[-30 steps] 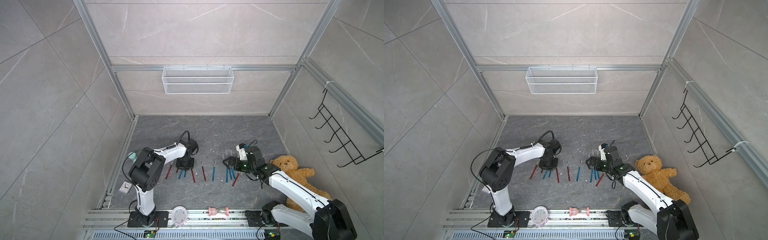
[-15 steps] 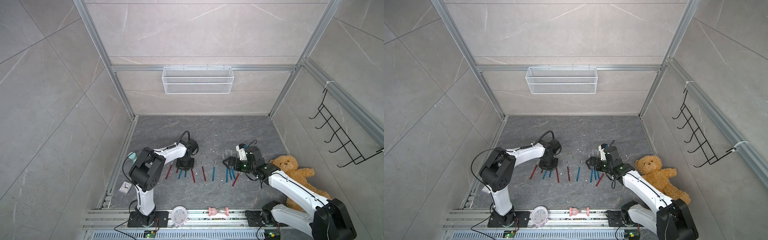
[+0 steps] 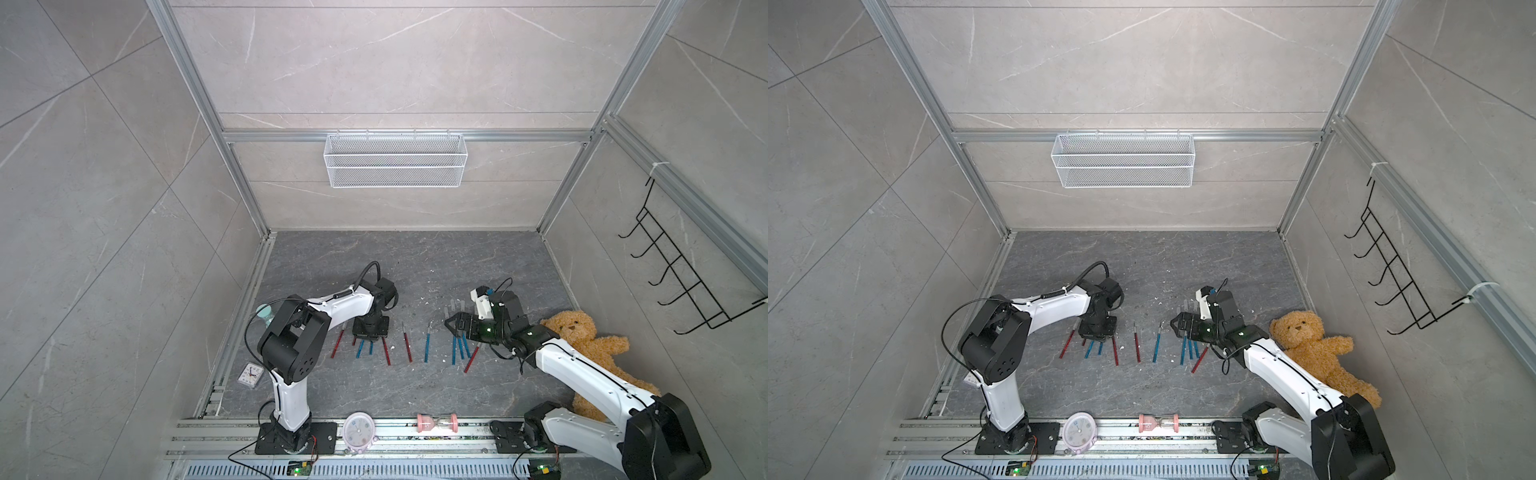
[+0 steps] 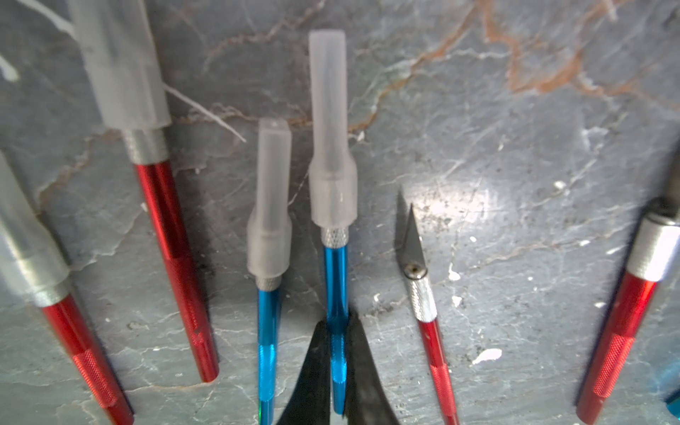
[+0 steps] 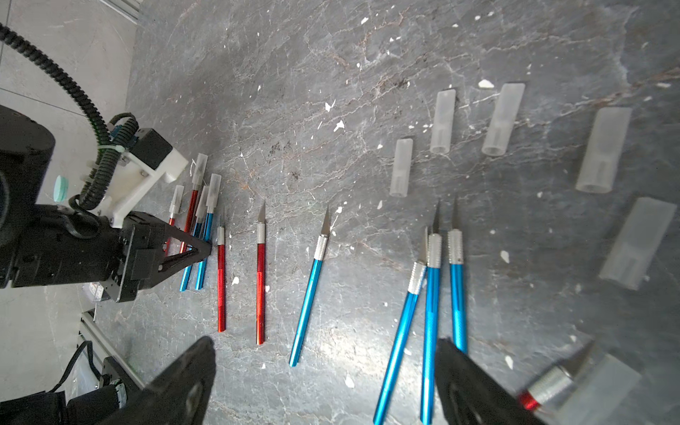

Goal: Remove protective caps from carving knives
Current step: Pick up the carving knife from the center of the board, then remove the protective sleeve from the carving knife.

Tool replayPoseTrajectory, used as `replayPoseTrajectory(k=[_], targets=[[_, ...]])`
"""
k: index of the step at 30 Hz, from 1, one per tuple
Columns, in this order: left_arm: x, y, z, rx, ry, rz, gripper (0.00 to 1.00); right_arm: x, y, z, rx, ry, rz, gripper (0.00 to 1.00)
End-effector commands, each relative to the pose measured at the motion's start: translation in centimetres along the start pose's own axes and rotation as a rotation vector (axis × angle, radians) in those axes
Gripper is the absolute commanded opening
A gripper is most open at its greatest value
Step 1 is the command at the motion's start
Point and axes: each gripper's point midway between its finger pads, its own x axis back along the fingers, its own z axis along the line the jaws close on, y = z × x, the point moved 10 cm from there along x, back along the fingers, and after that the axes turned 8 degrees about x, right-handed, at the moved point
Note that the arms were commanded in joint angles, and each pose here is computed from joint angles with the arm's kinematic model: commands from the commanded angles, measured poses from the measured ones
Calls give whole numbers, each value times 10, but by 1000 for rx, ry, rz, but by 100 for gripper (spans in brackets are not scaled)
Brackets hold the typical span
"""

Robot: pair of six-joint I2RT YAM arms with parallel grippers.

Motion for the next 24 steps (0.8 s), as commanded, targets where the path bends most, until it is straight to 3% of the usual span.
replayPoseTrajectory(k=[1, 6, 17, 24], targets=[[32, -1, -4, -8, -69, -55, 5, 3, 12, 6, 21, 27, -26, 92], [57, -3, -8, -18, -160, -103, 5, 2, 20, 11, 30, 51, -24, 92], [91, -12, -32, -126, -538, -153, 5, -11, 43, 22, 16, 144, -49, 86], [91, -18, -58, -178, -578, -150, 5, -18, 59, 31, 6, 213, -70, 82]])
